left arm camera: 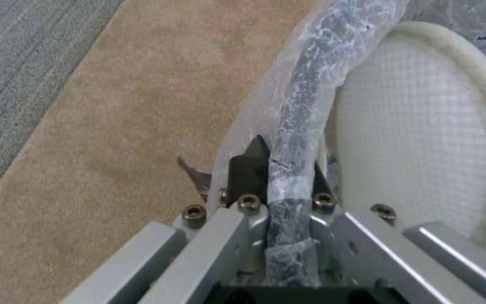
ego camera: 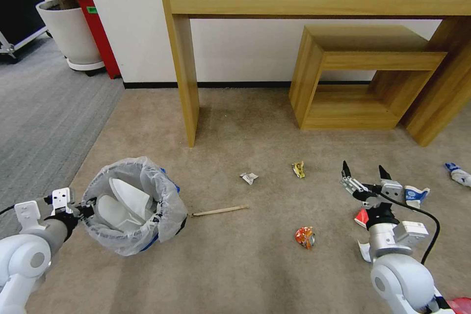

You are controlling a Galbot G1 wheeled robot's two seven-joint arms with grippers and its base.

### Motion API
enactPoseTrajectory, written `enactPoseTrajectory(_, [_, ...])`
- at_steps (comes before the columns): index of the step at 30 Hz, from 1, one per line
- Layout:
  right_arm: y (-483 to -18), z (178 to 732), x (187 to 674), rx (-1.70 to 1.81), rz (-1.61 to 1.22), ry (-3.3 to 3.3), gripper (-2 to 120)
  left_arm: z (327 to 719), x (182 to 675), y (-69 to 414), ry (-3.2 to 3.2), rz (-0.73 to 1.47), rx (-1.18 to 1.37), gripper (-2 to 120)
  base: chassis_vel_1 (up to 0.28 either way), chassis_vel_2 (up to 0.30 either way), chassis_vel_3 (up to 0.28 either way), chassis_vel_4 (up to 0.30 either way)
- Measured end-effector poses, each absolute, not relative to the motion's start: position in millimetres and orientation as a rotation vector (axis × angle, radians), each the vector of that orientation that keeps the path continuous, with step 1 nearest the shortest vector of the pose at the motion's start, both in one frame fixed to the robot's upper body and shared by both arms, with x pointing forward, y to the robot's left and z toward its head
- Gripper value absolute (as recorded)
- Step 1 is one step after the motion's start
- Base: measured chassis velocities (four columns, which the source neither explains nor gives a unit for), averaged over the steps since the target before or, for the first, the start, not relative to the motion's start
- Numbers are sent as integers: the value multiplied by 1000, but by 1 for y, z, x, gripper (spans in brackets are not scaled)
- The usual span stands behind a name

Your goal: Pick up the trash bin and place the garbage on the floor into it.

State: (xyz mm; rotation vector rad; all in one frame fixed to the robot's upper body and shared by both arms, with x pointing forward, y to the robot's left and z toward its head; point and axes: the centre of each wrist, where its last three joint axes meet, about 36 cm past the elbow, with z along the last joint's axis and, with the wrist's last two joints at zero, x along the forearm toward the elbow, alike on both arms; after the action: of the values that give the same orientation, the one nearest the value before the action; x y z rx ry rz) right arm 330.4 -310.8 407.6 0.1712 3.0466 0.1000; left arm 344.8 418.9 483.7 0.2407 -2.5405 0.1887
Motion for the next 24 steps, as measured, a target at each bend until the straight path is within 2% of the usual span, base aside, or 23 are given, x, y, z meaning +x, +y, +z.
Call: enactPoseTrajectory(24, [-312,410,327,171,87,3050,99,481,341,414,-2539,196,239,0,0,0,0,0])
